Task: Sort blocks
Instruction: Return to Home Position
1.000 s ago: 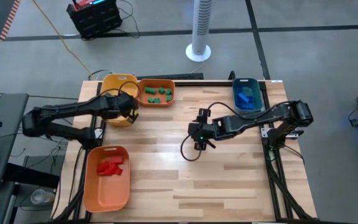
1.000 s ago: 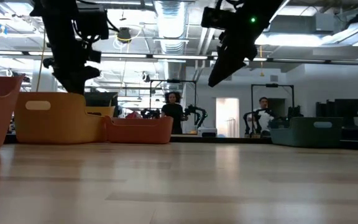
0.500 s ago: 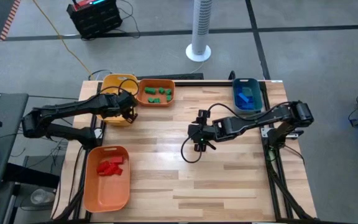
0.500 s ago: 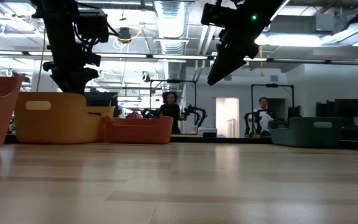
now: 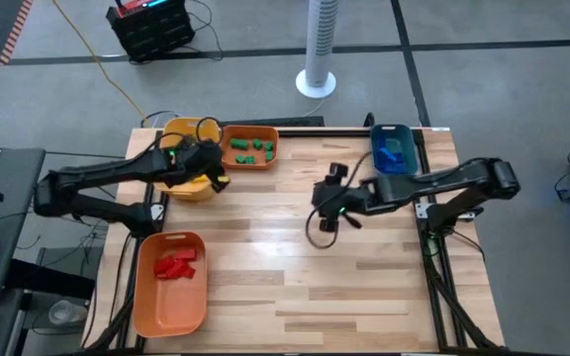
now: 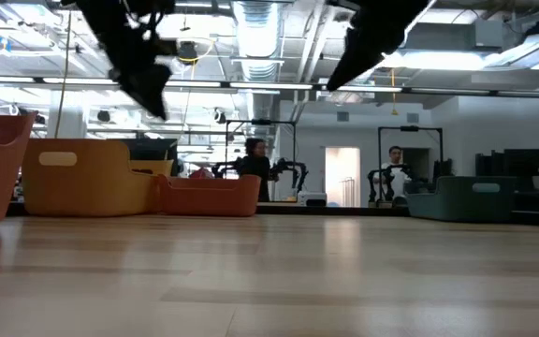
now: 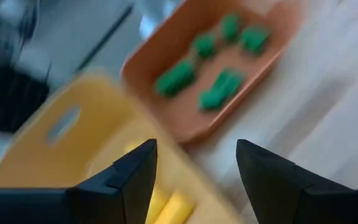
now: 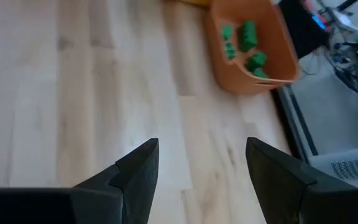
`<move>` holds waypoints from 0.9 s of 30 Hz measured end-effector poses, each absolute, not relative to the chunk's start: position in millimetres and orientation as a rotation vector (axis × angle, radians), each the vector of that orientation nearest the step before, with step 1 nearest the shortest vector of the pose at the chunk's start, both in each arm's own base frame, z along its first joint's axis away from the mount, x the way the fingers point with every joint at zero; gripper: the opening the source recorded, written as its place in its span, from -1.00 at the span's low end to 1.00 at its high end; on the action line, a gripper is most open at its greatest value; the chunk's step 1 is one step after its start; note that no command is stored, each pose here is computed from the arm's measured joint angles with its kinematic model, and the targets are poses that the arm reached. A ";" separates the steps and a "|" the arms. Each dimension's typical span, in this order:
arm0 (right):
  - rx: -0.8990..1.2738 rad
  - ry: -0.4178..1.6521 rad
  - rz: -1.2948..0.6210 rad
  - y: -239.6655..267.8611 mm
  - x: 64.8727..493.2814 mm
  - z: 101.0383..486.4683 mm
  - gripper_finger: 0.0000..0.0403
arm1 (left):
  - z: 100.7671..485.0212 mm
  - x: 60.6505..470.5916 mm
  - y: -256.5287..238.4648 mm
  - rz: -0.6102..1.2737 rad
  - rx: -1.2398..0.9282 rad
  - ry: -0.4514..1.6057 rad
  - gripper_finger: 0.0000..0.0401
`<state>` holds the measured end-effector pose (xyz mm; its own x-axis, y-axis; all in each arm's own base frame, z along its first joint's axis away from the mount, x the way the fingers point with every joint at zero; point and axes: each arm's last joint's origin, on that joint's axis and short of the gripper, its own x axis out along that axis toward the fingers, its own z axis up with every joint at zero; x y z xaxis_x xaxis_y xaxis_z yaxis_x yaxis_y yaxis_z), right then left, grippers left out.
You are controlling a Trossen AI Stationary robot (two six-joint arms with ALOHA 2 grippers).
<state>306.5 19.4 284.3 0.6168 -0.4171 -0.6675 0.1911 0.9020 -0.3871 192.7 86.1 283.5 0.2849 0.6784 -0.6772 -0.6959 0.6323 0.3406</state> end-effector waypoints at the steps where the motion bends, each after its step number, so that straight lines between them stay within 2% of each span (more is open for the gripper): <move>1: -0.282 0.819 -0.368 15.3 301.6 286.6 0.24 | 287.1 196.8 82.3 0.889 0.002 0.852 0.06; 5: -0.230 0.759 -0.431 -1.9 274.4 285.1 0.24 | 299.4 206.1 62.5 0.782 0.067 0.727 0.06; 11: -0.082 0.667 -0.498 -8.6 227.3 281.2 0.24 | 304.4 198.7 20.4 0.605 0.134 0.650 0.06; 18: -0.026 0.514 -0.545 1.5 182.6 274.0 0.24 | 282.0 183.3 -12.6 0.453 0.134 0.540 0.06; 27: 0.048 0.295 -0.496 4.9 157.7 244.0 0.24 | 240.2 174.7 -31.4 0.317 0.162 0.384 0.06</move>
<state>157.7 4.9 244.0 0.8381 -0.4618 -0.2903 0.4756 0.8793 -0.0255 174.7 -31.4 240.2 0.8790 0.3328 -0.3416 -0.2720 0.9382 0.2142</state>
